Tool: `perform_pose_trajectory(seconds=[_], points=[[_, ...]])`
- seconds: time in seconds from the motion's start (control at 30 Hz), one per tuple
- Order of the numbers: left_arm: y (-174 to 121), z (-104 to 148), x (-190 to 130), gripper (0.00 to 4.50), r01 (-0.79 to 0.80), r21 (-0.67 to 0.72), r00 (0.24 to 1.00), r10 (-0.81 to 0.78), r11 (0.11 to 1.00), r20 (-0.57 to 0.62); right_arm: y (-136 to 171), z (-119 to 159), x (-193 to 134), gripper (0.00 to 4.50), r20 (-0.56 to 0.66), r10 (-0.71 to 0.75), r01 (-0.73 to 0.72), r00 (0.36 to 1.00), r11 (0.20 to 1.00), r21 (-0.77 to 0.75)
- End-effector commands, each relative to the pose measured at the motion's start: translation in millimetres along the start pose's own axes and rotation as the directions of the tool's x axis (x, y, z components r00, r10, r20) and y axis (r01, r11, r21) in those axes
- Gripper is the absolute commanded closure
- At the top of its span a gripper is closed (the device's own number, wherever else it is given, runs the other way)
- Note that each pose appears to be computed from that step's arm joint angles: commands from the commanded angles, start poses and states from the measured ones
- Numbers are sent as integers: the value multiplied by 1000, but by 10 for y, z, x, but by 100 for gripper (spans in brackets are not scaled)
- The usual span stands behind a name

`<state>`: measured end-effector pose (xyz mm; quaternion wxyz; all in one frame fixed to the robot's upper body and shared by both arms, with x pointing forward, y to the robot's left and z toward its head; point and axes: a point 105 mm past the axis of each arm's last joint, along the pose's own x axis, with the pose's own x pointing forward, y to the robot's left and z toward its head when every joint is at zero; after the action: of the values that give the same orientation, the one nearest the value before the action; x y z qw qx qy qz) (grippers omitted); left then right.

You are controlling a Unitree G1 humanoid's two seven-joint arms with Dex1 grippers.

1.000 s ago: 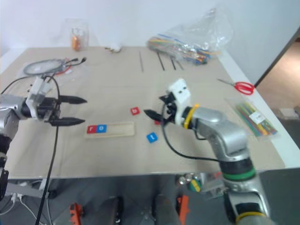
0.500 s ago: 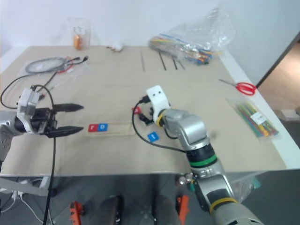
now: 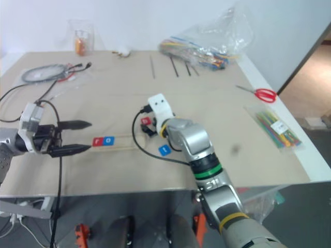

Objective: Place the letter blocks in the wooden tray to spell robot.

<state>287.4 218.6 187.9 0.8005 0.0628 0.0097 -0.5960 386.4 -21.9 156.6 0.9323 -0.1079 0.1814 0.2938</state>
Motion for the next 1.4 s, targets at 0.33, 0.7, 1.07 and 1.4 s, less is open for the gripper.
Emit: perform_pose_trajectory(seconds=[0.33, 0.7, 1.07, 1.4], points=[[-5, 123, -101, 5, -39, 27, 999, 38, 999, 20, 69, 198, 72, 0, 55, 8, -5, 998, 999, -37], [-42, 120, -61, 5, -34, 6, 998, 34, 999, 47, 127, 134, 254, 0, 33, -13, 13, 999, 1000, -13], [-40, 41, -56, 5, -40, -3, 999, 40, 999, 25, 132, 127, 324, 0, 32, -34, 34, 999, 999, -10], [-47, 16, -72, 0, -57, 1, 998, 56, 998, 13, -47, 82, 397, 291, 18, -106, 106, 994, 994, 13]])
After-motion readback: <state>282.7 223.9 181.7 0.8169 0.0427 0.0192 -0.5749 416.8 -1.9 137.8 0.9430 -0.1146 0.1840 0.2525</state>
